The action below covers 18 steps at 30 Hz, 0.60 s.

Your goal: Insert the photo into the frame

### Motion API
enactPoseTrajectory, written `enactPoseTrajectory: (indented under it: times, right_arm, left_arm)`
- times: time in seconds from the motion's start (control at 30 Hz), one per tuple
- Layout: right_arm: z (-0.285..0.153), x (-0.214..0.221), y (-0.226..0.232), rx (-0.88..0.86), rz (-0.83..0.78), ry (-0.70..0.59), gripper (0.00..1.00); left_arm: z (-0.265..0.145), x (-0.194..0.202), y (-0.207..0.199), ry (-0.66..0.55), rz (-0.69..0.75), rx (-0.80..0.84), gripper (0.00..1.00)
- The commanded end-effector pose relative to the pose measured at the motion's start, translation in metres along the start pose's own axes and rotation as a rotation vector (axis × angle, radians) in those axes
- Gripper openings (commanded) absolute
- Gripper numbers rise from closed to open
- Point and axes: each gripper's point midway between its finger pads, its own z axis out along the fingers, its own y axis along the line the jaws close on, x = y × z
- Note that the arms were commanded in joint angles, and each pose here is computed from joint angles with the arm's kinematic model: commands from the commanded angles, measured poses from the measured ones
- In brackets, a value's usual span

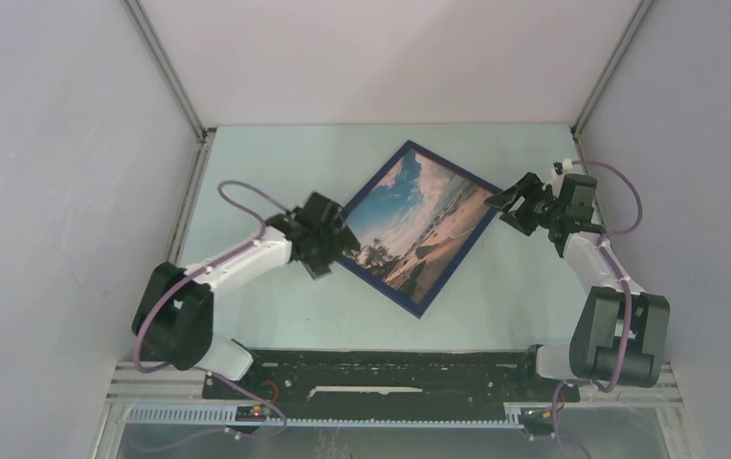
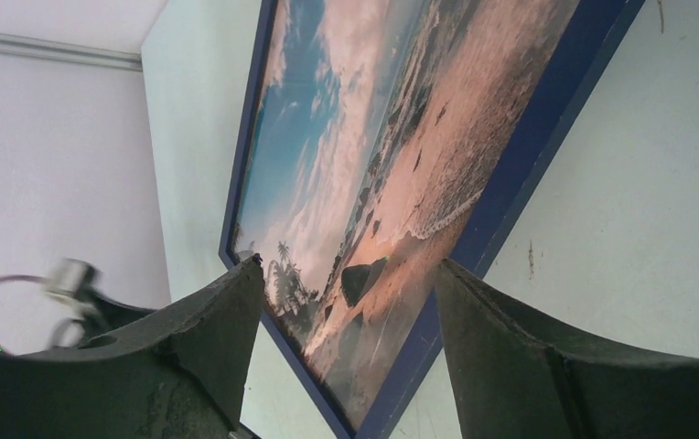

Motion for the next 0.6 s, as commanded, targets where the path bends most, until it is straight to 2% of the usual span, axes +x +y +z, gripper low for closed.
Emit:
enactPoseTrajectory:
  times: [0.0,0.13,0.27,0.33,0.47,0.57]
  right_arm:
    - [-0.005,-0.016,0.016,-0.028,-0.059,-0.041,0.76]
    - [-0.008,-0.017,0.014,-0.021,-0.056,-0.043,0.76]
    - [-0.009,-0.018,0.012,-0.018,-0.051,-0.046,0.76]
    - [-0.008,-0.018,0.011,-0.019,-0.046,-0.042,0.76]
    - [-0.005,-0.017,0.009,-0.021,-0.037,-0.03,0.76]
    - [-0.005,-0.017,0.009,-0.024,-0.036,-0.029,0.76]
  left_arm:
    - [0.017,0.048,-0.019,0.069,-0.375,0.036,0.87]
    - [0.039,0.065,-0.016,0.097,-0.425,-0.028,0.64]
    - [0.057,0.077,-0.013,0.139,-0.491,-0.076,0.46]
    - [0.063,0.08,-0.009,0.142,-0.503,-0.098,0.44]
    - [0.073,0.077,0.002,0.113,-0.493,-0.136,0.44]
    - [0.078,0.076,0.011,0.105,-0.464,-0.161,0.34]
